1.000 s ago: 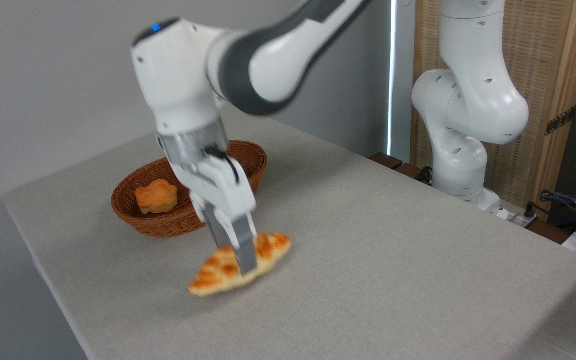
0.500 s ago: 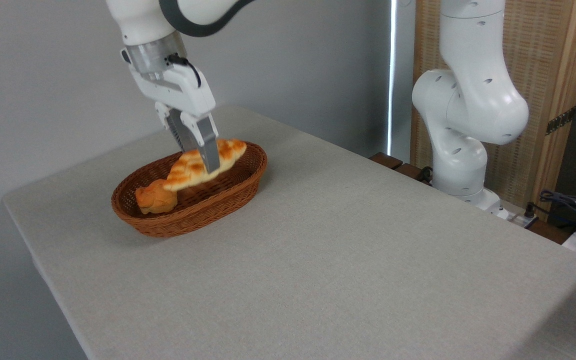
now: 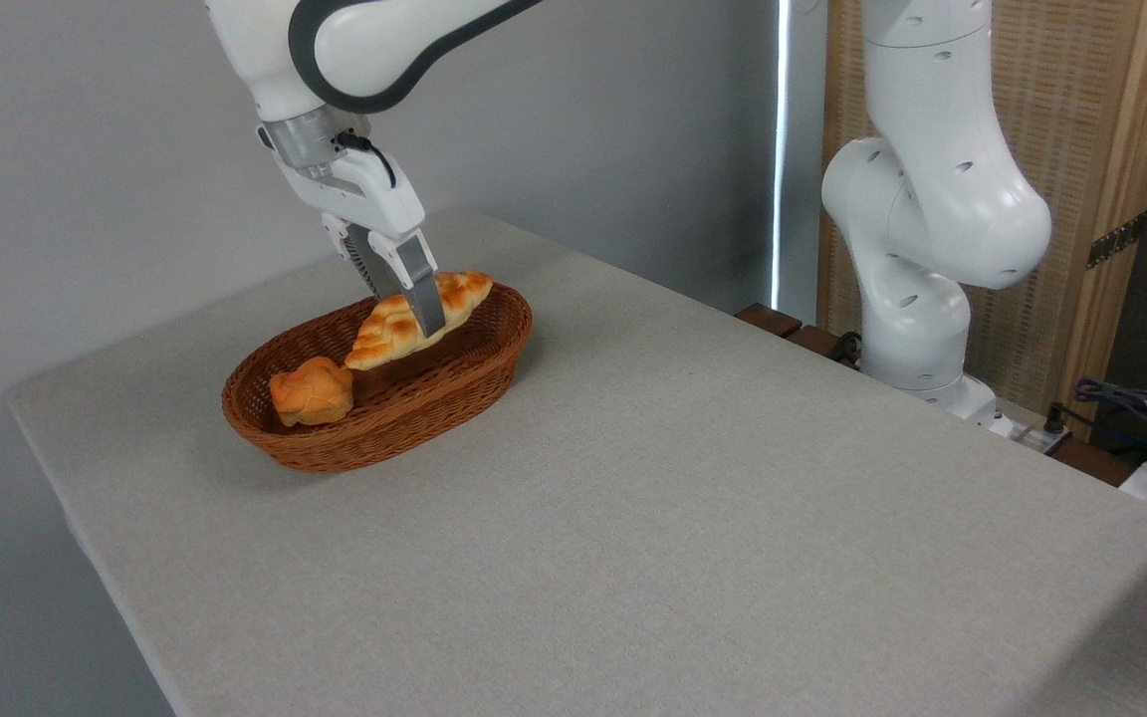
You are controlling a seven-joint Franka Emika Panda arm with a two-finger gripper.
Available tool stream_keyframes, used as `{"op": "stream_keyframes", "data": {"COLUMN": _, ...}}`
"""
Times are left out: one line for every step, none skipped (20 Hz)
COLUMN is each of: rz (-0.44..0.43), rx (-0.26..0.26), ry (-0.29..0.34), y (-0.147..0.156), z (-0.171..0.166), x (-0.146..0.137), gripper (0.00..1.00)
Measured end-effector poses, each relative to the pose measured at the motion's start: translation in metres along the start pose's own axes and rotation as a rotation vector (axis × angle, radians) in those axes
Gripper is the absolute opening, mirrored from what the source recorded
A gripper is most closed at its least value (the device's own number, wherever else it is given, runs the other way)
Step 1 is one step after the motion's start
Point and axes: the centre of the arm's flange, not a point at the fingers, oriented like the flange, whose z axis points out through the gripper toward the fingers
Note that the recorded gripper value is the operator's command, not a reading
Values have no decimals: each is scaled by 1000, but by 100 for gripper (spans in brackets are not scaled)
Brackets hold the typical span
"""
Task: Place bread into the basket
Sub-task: 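Lower the loaf into the basket beside the bun and open the gripper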
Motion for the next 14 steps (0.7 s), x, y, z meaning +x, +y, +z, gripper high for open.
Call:
{"op": "stream_keyframes", "data": {"rz": 0, "rx": -1, "ry": -2, "y": 0, "z": 1, "x": 1, "gripper": 100}}
{"op": "stream_keyframes", "data": {"rz": 0, "rx": -2, "ry": -2, "y": -1, "z": 2, "x": 1, "gripper": 100}}
{"op": "stream_keyframes", "data": {"rz": 0, "rx": -2, "ry": -3, "y": -1, "z": 2, "x": 1, "gripper": 100}}
{"op": "stream_keyframes", "data": {"rz": 0, "rx": -2, "ry": -3, "y": -1, "z": 2, "x": 1, "gripper": 100}}
{"op": "stream_keyframes", "data": {"rz": 0, "rx": -3, "ry": -4, "y": -1, "z": 3, "x": 1, "gripper": 100}}
{"op": "stream_keyframes", "data": {"rz": 0, "rx": -3, "ry": -4, "y": -1, "z": 3, "x": 1, "gripper": 100}}
{"op": "stream_keyframes", "data": {"rz": 0, "rx": -3, "ry": -5, "y": -1, "z": 3, "x": 2, "gripper": 100}}
{"op": "stream_keyframes", "data": {"rz": 0, "rx": -3, "ry": -5, "y": -1, "z": 3, "x": 2, "gripper": 100}}
{"op": "stream_keyframes", "data": {"rz": 0, "rx": -3, "ry": -5, "y": -1, "z": 3, "x": 2, "gripper": 100}}
{"op": "stream_keyframes", "data": {"rz": 0, "rx": -4, "ry": -5, "y": -1, "z": 3, "x": 2, "gripper": 100}}
{"op": "stream_keyframes", "data": {"rz": 0, "rx": -4, "ry": -5, "y": -1, "z": 3, "x": 2, "gripper": 100}}
{"op": "stream_keyframes", "data": {"rz": 0, "rx": -4, "ry": -4, "y": -1, "z": 3, "x": 2, "gripper": 100}}
{"op": "stream_keyframes", "data": {"rz": 0, "rx": -3, "ry": -4, "y": -1, "z": 3, "x": 2, "gripper": 100}}
{"op": "stream_keyframes", "data": {"rz": -1, "rx": -3, "ry": -2, "y": -2, "z": 2, "x": 2, "gripper": 100}}
